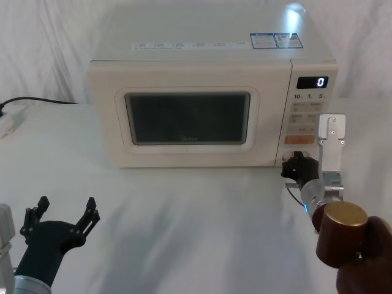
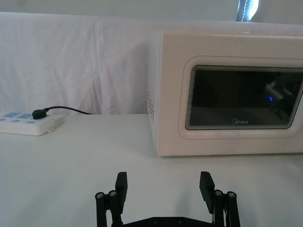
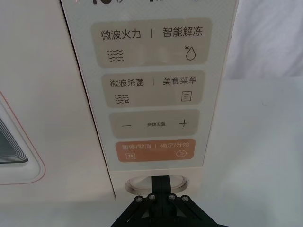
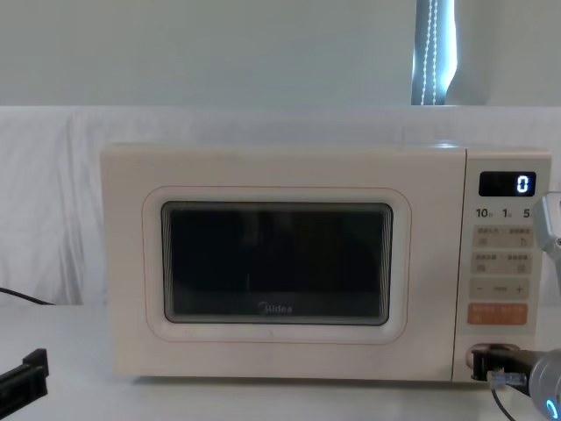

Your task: Press the button to open the microwave door with one hand; close the microwave door with the other hand.

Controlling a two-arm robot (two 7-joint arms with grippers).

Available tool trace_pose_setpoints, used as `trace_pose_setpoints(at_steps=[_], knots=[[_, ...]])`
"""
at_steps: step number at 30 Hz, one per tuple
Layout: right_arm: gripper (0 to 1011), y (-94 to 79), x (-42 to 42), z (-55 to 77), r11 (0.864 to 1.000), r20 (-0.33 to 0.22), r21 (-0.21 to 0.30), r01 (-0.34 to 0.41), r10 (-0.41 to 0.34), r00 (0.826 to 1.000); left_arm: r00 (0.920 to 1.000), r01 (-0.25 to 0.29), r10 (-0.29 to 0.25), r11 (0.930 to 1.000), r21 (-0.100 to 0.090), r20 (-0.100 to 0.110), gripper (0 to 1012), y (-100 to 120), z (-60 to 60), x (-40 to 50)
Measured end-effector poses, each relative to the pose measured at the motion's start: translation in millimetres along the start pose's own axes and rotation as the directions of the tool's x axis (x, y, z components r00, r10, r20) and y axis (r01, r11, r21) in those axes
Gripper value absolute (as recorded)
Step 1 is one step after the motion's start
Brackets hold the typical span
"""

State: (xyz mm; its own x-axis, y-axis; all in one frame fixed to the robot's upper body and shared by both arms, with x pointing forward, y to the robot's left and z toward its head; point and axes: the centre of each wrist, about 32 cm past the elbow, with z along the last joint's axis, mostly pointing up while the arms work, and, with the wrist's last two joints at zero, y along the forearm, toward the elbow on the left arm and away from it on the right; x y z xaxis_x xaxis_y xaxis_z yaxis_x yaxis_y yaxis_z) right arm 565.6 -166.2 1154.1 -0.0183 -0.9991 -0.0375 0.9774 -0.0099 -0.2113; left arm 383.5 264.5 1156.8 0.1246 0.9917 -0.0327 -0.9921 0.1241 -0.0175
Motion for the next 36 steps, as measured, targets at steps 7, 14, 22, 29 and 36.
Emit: trace_pose_setpoints(at_steps=[7,14,22,29,36], knots=[[0,2.4,0.0,0.2,1.0,-0.002,0.0,0.002,-0.002,1.0,1.0,0.0,0.0,1.0,0.0,0.0,1001,0.0,0.0,0.0],[0,5.6,0.9,-0.1,1.0,-0.004,-0.001,0.003,-0.003,1.0,1.0,0.0,0.0,1.0,0.0,0.0,1001,0.0,0.0,0.0],[0,8.1,2.0,-0.7,1.0,-0.003,-0.002,0.003,-0.003,1.0,1.0,0.0,0.0,1.0,0.0,0.0,1001,0.0,0.0,0.0],[0,8.6,2.6,-0.4,1.0,-0.001,-0.001,0.002,-0.002,1.0,1.0,0.0,0.0,1.0,0.0,0.0,1001,0.0,0.0,0.0],[0,8.5,4.3,0.0,1.0,-0.001,0.001,0.0,0.0,1.0,1.0,0.0,0.0,1.0,0.0,0.0,1001,0.0,0.0,0.0]])
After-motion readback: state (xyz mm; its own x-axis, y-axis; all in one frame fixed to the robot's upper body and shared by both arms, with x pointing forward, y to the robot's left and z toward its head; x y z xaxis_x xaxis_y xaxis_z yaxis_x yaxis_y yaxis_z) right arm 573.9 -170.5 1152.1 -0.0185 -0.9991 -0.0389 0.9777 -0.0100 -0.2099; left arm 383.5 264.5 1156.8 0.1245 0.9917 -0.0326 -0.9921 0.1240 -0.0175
